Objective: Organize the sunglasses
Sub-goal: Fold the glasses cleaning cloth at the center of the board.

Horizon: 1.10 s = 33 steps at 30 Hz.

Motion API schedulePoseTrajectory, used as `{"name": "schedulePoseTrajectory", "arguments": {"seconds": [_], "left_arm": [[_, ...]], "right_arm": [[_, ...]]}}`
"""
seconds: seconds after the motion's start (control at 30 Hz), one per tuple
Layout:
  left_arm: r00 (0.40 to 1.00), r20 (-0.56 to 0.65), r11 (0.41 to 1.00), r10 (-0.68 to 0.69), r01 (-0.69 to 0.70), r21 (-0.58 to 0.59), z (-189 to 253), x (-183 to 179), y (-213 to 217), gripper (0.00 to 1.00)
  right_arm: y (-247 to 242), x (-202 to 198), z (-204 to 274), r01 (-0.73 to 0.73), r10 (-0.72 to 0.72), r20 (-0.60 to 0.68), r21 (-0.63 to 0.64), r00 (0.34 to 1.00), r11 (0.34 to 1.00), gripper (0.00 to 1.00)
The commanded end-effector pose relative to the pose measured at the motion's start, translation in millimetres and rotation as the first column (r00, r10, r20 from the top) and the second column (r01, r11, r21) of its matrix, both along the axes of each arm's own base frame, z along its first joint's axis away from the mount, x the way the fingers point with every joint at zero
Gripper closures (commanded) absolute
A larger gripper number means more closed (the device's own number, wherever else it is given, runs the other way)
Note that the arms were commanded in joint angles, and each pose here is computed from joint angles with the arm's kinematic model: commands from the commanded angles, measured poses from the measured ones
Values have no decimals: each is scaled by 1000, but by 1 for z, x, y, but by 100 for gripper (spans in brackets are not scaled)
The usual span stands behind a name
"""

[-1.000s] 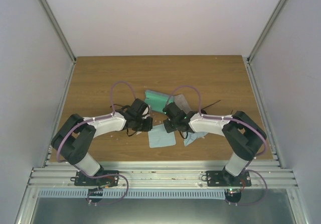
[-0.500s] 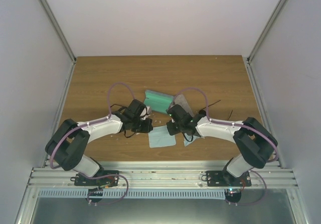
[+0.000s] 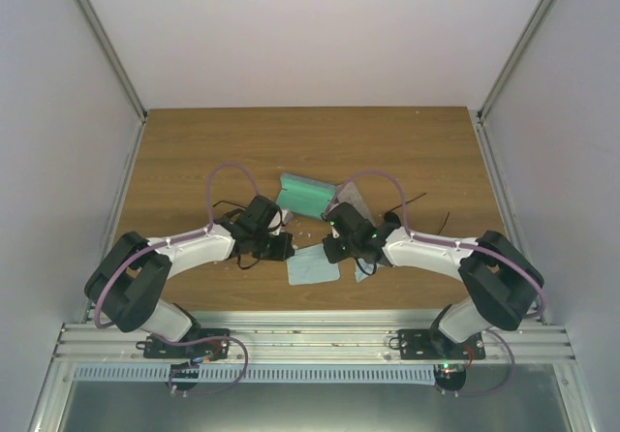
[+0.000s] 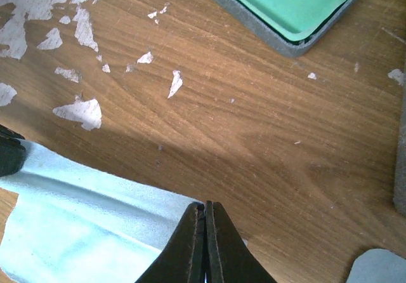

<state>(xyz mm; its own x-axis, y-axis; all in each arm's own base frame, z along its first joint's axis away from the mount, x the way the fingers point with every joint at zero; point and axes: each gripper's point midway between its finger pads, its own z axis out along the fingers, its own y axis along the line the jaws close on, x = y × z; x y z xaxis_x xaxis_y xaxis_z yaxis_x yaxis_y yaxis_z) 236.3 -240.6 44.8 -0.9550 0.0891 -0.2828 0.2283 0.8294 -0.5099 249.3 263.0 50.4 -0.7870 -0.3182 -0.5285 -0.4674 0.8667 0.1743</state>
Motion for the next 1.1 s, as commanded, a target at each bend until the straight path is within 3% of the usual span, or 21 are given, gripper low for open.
{"name": "schedulePoseTrajectory", "arguments": {"seconds": [0.0,0.53,0.83,1.07], "left_arm": [[1000,-8,1000,2,-2,10,-5,-6,6,100],[998,-60,999,-33,33,-9,-18,-16,1,100],[996,-83,999,-45,44,-17,-23,-21,0,100],[990,-110,992,-90,80,-95,-17,-33,-8,88]], "right_arm": [[-8,-7,-12,2,-3,-27,-36,1000,999,99],[-13,-7,-27,7,-12,-51,-95,999,995,99],[-4,-21,-33,-77,70,-115,-63,991,995,95],[1,-34,-32,-124,119,-162,-22,980,992,87]]}}
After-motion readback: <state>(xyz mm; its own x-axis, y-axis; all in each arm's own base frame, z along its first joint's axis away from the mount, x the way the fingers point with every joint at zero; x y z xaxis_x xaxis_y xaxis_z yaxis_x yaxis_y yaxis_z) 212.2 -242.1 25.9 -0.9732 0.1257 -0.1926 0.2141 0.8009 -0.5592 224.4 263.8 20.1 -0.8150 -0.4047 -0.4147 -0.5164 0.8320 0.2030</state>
